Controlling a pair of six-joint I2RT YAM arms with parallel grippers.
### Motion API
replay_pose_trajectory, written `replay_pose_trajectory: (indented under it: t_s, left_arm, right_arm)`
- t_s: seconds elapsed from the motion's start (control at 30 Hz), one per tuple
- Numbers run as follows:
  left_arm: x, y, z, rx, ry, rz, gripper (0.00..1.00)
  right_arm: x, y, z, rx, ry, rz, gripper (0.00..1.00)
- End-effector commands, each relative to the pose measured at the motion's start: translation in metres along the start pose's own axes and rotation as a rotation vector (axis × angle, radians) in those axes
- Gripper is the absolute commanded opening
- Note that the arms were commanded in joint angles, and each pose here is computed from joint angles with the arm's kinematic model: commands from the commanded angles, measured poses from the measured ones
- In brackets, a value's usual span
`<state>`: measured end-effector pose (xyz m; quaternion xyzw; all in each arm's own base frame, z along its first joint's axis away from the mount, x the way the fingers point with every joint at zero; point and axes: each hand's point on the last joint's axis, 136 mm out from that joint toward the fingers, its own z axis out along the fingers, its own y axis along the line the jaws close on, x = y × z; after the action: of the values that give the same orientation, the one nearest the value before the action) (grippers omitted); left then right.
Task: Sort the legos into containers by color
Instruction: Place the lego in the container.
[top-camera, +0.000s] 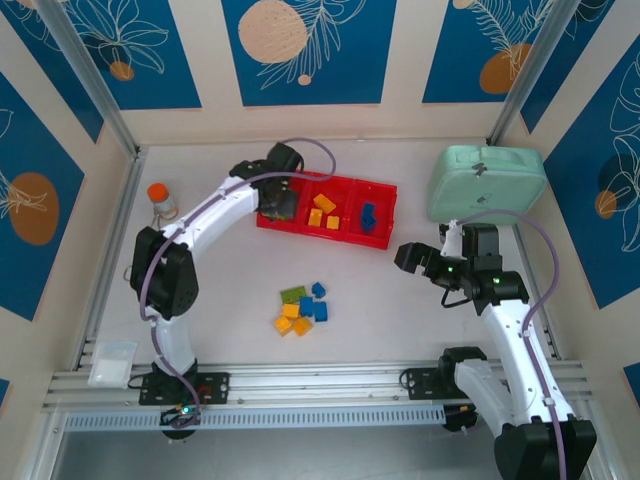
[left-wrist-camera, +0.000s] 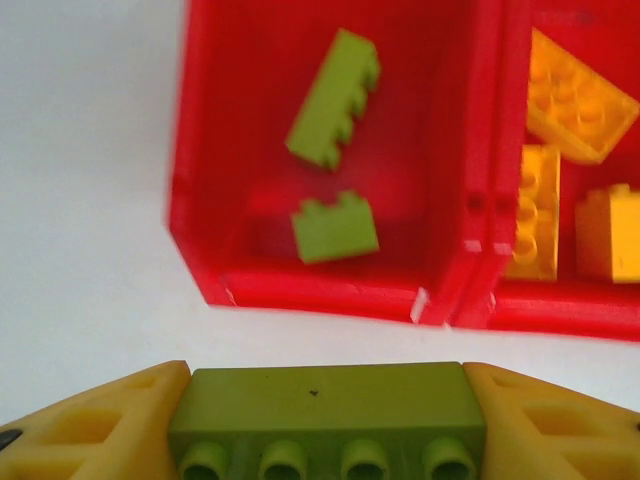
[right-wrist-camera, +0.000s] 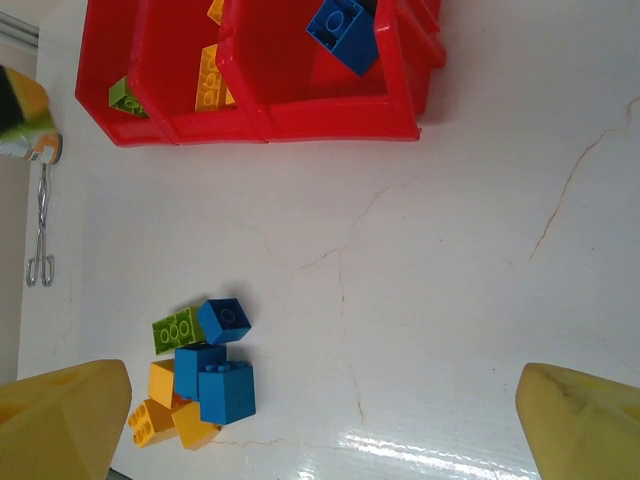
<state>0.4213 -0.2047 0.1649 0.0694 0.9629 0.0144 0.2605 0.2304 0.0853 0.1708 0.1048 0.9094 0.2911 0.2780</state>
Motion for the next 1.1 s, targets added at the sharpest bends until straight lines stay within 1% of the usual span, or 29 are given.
replay_pose_trajectory:
  t_s: [0.0, 0.1, 0.2, 0.37, 0.47, 0.63, 0.73, 0.83, 0.87, 0.9, 1.07]
  left_arm:
    - [-0.029, 0.012, 0.005, -0.032, -0.062, 0.004, 0.50]
    - [-0.047, 0.017, 0.020, -0.047, -0.085, -0.026, 0.50]
    - [-0.058, 0.018, 0.039, -0.048, -0.081, -0.039, 0.50]
    - [-0.059, 0.014, 0.071, -0.055, -0.049, -0.037, 0.50]
    - [-0.060, 0.013, 0.084, -0.049, -0.043, -0.046, 0.50]
    - [-0.067, 0.008, 0.088, -0.029, -0.052, -0.051, 0.61]
    - [-0.071, 0.007, 0.083, -0.018, -0.065, -0.049, 0.67]
    - [-0.074, 0.007, 0.073, -0.009, -0.076, -0.042, 0.76]
    - [-0.074, 0.007, 0.069, -0.002, -0.080, -0.037, 0.84]
    - [-0.074, 0.007, 0.063, 0.008, -0.087, -0.031, 1.00]
    - [-0.066, 0.012, 0.034, 0.041, -0.122, -0.035, 0.99]
  right_arm:
    - [0.003, 0.002, 0.000, -0.019, 0.006, 0.005, 0.99]
    - [0.003, 0.001, -0.001, -0.016, 0.005, 0.006, 0.99]
    - [0.003, 0.001, -0.001, -0.015, 0.006, 0.005, 0.99]
    - [0.003, 0.000, 0.000, -0.010, 0.007, 0.007, 0.99]
    - [0.004, 0.001, 0.001, -0.019, 0.014, 0.010, 0.99]
    - [0.006, 0.002, 0.003, -0.026, 0.028, 0.011, 0.99]
    - [0.006, 0.002, 0.003, -0.024, 0.026, 0.010, 0.99]
    - [0.005, 0.002, 0.003, -0.022, 0.025, 0.010, 0.99]
    - [0.006, 0.001, 0.003, -0.021, 0.026, 0.011, 0.99]
    - [0.006, 0.001, 0.003, -0.020, 0.025, 0.011, 0.99]
    - [0.005, 0.001, 0.002, -0.019, 0.022, 0.009, 0.99]
